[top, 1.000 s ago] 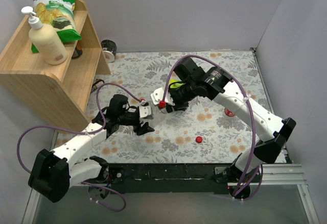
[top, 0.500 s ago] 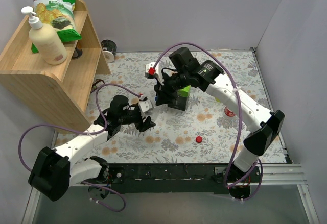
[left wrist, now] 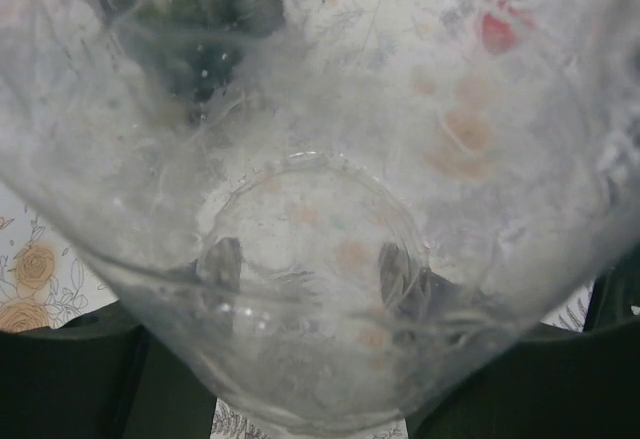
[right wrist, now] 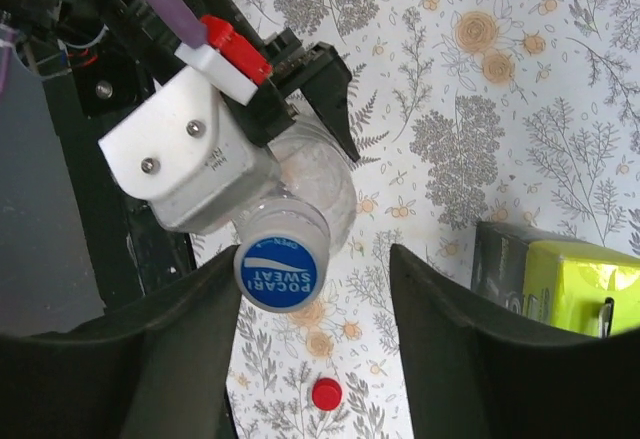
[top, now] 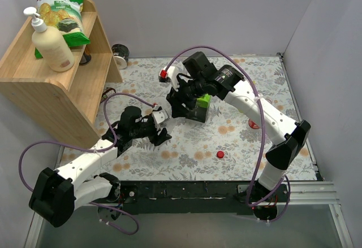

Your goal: Screw on the bottle caps

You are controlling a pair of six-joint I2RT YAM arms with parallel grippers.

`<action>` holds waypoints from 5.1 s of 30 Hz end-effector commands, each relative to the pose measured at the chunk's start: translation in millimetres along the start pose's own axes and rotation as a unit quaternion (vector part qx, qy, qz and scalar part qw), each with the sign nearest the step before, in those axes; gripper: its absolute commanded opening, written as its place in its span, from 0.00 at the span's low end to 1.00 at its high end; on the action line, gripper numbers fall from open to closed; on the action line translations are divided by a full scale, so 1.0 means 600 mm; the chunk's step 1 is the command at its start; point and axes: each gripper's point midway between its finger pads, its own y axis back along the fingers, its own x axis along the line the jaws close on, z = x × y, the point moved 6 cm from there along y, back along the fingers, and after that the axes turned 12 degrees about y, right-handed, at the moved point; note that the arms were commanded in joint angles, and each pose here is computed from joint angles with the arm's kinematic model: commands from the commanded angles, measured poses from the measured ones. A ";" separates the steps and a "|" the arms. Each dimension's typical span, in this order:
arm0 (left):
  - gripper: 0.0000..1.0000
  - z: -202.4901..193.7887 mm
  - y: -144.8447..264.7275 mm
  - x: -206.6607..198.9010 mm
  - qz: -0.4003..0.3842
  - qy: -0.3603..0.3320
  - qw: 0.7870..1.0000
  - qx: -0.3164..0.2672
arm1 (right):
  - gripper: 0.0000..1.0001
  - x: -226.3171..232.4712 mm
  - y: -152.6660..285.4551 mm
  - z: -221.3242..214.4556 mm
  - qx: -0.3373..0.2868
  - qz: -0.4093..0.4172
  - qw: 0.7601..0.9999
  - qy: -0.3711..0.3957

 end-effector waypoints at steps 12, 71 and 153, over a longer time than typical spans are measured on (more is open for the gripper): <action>0.00 0.003 0.015 -0.041 -0.104 0.002 0.994 0.011 | 0.95 0.021 0.091 0.011 -0.051 -0.025 0.968 0.246; 0.00 0.053 0.006 -0.023 -0.088 0.104 0.989 -0.059 | 0.98 0.041 0.064 -0.049 -0.029 -0.059 0.979 0.196; 0.00 0.119 0.008 0.038 0.067 -0.045 0.993 -0.080 | 0.01 -0.008 -0.050 -0.005 -0.004 0.100 0.990 -0.096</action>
